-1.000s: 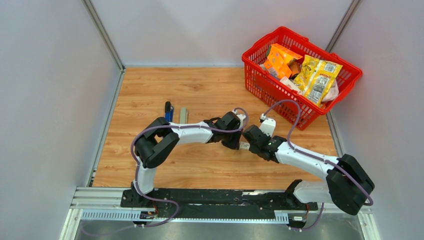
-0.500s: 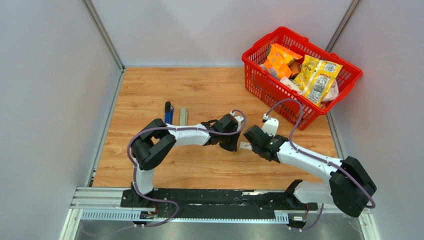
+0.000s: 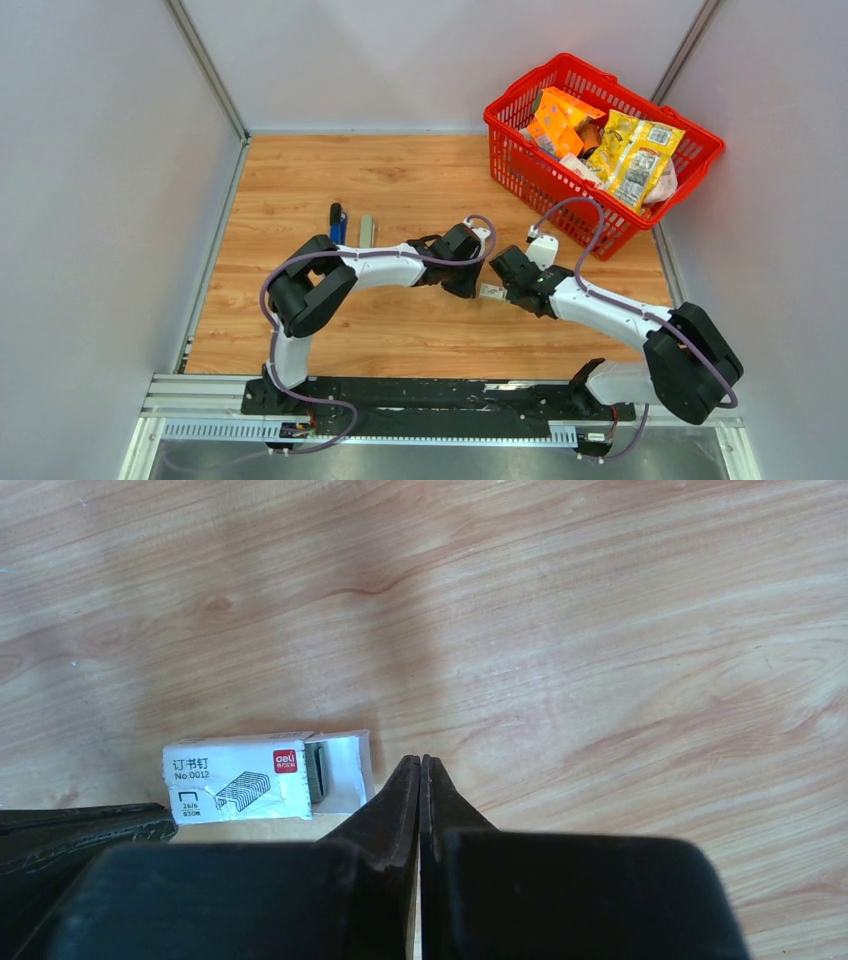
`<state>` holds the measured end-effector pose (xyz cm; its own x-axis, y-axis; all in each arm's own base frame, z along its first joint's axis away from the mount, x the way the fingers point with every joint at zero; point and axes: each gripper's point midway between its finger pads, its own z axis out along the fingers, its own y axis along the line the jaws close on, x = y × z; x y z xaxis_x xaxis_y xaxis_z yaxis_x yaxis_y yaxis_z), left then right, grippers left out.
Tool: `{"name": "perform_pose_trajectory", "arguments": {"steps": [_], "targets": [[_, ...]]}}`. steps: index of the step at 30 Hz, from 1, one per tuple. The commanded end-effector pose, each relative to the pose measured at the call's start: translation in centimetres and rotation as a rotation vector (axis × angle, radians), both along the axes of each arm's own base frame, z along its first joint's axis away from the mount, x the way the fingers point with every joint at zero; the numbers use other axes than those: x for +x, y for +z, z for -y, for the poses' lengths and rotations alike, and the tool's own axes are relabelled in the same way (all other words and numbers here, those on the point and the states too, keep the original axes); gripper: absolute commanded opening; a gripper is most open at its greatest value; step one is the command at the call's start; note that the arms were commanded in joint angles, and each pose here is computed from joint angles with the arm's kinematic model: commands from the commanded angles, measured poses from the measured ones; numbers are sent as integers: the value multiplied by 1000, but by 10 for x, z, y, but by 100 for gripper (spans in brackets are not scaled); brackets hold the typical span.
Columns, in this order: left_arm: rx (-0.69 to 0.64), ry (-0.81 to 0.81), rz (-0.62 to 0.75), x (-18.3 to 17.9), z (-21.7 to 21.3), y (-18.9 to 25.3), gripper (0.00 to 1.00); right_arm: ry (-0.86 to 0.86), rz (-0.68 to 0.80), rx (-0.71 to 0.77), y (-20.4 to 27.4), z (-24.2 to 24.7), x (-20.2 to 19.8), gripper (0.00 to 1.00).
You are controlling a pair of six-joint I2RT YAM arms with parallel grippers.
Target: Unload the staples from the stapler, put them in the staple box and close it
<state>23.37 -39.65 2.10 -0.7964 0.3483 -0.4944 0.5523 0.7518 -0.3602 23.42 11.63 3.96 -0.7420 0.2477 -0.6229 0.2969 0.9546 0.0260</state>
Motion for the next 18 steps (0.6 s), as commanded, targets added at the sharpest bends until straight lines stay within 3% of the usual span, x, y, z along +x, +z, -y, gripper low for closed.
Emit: {"name": "perform_pose_trajectory", "arguments": {"steps": [1, 18], "targets": [[45, 11, 13, 10, -4, -11, 0, 8, 23, 26, 0, -6, 8, 0], [41, 17, -3, 18, 3, -24, 0, 26, -16, 50, -16, -16, 8, 0]]}}
